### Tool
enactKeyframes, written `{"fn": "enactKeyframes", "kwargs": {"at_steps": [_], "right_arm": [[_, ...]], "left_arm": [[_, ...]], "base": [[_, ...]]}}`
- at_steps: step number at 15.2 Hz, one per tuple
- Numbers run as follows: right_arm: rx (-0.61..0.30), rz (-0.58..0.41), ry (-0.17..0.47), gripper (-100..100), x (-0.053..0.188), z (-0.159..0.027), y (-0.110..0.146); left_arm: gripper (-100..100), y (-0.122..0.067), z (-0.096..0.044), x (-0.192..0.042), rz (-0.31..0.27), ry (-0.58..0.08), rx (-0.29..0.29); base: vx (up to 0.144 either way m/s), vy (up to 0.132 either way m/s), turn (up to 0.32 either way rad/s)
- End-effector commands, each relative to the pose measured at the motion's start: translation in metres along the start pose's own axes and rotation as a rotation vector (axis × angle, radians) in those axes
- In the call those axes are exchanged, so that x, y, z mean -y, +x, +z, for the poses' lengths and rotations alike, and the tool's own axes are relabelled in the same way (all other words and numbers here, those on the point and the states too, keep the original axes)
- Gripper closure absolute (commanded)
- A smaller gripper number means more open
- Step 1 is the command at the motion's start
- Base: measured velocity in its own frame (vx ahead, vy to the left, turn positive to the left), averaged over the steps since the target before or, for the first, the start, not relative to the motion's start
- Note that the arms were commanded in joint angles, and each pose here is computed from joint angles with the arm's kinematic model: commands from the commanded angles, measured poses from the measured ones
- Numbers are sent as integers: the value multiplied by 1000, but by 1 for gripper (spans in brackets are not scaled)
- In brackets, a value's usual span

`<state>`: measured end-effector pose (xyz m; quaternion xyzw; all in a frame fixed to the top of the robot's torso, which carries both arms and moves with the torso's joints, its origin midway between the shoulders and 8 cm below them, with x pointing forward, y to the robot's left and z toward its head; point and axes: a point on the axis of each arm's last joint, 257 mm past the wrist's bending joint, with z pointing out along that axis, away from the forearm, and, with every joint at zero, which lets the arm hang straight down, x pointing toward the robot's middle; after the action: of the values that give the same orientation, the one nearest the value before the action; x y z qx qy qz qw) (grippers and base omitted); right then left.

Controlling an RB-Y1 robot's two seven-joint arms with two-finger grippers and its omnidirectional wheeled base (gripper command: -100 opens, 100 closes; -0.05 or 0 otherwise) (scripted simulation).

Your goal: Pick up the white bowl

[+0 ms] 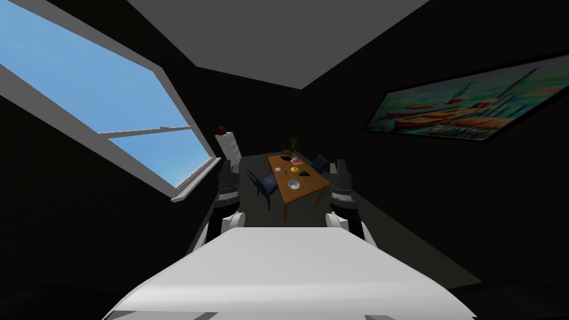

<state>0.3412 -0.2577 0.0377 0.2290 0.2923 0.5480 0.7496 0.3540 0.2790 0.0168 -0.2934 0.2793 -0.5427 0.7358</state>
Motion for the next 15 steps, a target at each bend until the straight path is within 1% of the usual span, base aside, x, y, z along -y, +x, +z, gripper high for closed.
{"fn": "enactKeyframes", "kwargs": {"at_steps": [1, 3, 4, 6, 7, 9, 10, 11, 12, 13, 14, 15], "right_arm": [[-37, -17, 13, -100, 4, -2, 6], [-102, -49, 46, -100, 15, -8, 18], [-104, -50, 45, -100, 15, -8, 18], [-184, -93, 98, -100, 33, -18, 34], [-191, -96, 97, -100, 33, -18, 35], [-285, -149, 165, -100, 56, -35, 53], [-293, -152, 163, -100, 56, -35, 54], [-344, -183, 203, -100, 69, -47, 64], [-350, -185, 202, -100, 69, -47, 64], [-409, -220, 242, -100, 84, -61, 74], [-410, -221, 242, -100, 84, -61, 74], [-473, -260, 285, -100, 99, -77, 83]], "left_arm": [[0, 0, 0, 0, 0, 0, 0], [0, 0, 0, 0, 0, 0, 0], [0, 0, 0, 0, 0, 0, 0], [0, 0, 0, 0, 0, 0, 0], [0, 0, 0, 0, 0, 0, 0], [0, 0, 0, 0, 0, 0, 0], [0, 0, 0, 0, 0, 0, 0], [0, 0, 0, 0, 0, 0, 0], [0, 0, 0, 0, 0, 0, 0], [0, 0, 0, 0, 0, 0, 0], [0, 0, 0, 0, 0, 0, 0], [0, 0, 0, 0, 0, 0, 0]], "base": [[-12, 9, 16], [-34, 47, 49], [-50, 54, 38], [-61, 57, 59], [-56, 62, 71], [-40, 84, 100], [-30, 88, 87], [-33, 87, 91], [-22, 79, 71], [-8, 76, 94], [-2, 66, 101], [-4, 71, 136]]}}
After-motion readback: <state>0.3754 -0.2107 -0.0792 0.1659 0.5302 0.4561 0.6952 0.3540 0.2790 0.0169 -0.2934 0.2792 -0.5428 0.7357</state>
